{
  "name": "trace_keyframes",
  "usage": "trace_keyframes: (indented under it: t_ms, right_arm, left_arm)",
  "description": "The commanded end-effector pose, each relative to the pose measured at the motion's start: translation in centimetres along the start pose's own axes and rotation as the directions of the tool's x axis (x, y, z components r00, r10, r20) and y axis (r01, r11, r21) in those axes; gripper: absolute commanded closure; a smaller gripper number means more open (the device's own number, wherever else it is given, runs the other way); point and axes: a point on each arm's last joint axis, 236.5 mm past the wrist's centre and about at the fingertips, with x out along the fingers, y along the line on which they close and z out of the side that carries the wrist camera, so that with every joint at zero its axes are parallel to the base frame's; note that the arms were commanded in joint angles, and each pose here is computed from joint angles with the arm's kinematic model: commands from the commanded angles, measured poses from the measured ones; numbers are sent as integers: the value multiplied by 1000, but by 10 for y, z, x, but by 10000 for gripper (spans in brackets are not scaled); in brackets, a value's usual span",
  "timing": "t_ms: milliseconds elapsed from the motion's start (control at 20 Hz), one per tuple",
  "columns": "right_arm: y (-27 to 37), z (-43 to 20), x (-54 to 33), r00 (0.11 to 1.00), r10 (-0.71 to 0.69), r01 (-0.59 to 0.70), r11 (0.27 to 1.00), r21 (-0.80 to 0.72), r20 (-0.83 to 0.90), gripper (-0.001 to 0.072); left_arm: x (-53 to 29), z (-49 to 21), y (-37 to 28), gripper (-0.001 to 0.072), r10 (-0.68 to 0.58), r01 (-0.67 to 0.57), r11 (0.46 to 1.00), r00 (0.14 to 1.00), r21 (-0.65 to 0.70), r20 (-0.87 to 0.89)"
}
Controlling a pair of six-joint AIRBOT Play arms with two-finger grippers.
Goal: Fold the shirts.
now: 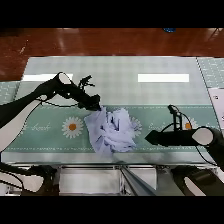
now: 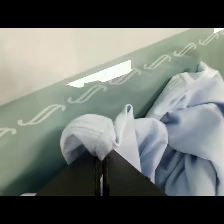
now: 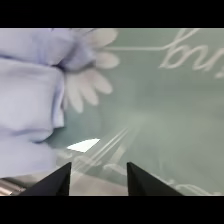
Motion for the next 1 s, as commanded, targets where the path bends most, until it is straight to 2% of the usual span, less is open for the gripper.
trace_keyframes:
  t_ms: [0,250,650,700,750,800,850,950]
  right_arm:
    - [32,-19,24,994,77,-78,997,0,-77,304]
    - [42,-19,61,991,98,-97,995,17,-96,304]
    - [74,-2,86,959,276,-270,959,91,-61,305]
    - [79,0,88,952,302,-296,950,96,-57,327]
    - [83,2,89,945,323,-317,944,94,-51,439]
    - [89,4,88,939,341,-338,939,72,-49,593]
    - [98,5,83,929,366,-365,931,17,-59,690]
    - [118,17,67,915,396,-401,912,-83,-73,690]
  left_arm:
    - [-3,3,-2,683,2,-2,1000,1000,8,6]
    - [-3,2,-3,683,0,0,1000,1000,8,-1]
    - [-2,-1,-4,683,-1,1,1000,1000,9,-11]
    - [-1,-2,-5,683,-2,2,1000,1000,11,-14]
    - [-1,-3,-5,684,-1,2,1000,1000,14,-19]
    - [-1,-4,-6,683,-2,3,1000,1000,15,-22]
    - [-2,-4,-7,684,-4,4,1000,1000,16,-22]
    - [-19,3,-10,683,-12,11,1000,1000,22,16]
